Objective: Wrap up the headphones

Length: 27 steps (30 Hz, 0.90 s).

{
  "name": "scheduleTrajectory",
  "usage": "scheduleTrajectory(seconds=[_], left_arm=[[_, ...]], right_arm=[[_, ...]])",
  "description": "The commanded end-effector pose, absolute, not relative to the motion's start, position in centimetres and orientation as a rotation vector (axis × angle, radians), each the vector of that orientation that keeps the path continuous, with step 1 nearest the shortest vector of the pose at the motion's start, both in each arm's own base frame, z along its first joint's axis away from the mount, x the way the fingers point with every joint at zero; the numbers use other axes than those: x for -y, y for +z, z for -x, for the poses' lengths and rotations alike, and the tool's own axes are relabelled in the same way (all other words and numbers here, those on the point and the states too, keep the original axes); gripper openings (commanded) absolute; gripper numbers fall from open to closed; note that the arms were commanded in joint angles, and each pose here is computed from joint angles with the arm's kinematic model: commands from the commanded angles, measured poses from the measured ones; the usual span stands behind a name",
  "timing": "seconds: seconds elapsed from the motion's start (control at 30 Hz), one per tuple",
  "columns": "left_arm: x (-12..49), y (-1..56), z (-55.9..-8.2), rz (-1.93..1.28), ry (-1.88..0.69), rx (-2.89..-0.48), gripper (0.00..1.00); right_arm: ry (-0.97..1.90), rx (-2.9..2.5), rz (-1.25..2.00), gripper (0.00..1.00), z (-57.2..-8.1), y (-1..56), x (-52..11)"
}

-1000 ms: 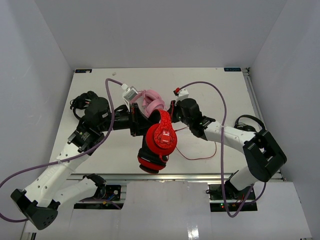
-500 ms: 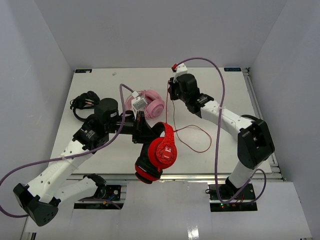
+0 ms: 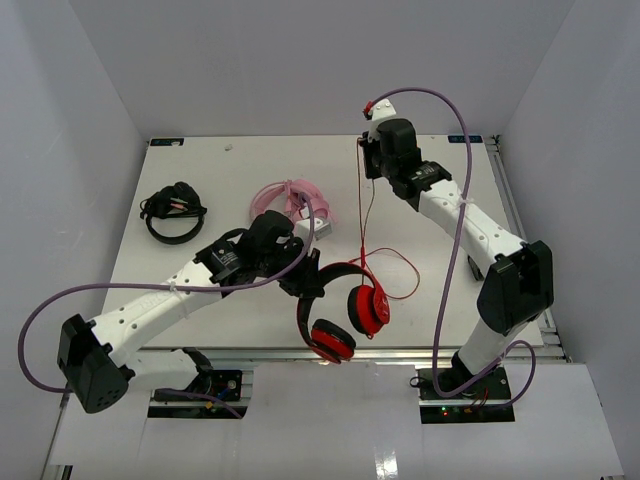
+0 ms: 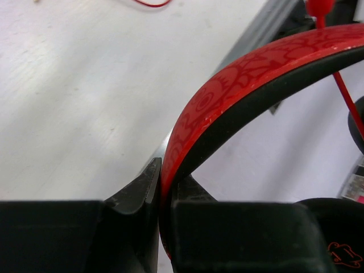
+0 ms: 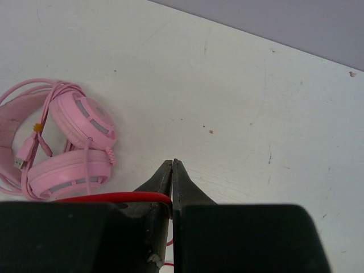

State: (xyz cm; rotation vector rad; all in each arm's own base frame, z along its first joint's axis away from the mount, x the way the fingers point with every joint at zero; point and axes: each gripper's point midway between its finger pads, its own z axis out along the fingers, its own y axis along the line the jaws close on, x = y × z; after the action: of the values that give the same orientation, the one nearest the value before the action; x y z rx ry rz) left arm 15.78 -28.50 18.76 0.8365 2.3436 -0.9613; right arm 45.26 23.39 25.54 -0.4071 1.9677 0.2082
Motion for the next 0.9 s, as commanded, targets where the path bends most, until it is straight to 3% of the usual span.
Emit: scheduleTrajectory(seconds=[0.0, 0.63, 0.87], left_arm=[[27.2, 17.8, -17.7, -0.780, -0.737, -2.388, 0.00], [19.3, 10.4, -23.9, -0.427, 0.121, -2.571, 0.00], [18.8, 10.7, -25.8, -0.323, 0.148, -2.575, 0.00]], right_arm=[[0.245, -1.883, 0.419, 0.08, -43.8, 31.4, -22.9], [0.414, -1.856, 0.703, 0.08, -33.9, 34.6, -27.6], [0.495, -1.810, 0.769, 0.08, -29.2, 36.0, -29.0]])
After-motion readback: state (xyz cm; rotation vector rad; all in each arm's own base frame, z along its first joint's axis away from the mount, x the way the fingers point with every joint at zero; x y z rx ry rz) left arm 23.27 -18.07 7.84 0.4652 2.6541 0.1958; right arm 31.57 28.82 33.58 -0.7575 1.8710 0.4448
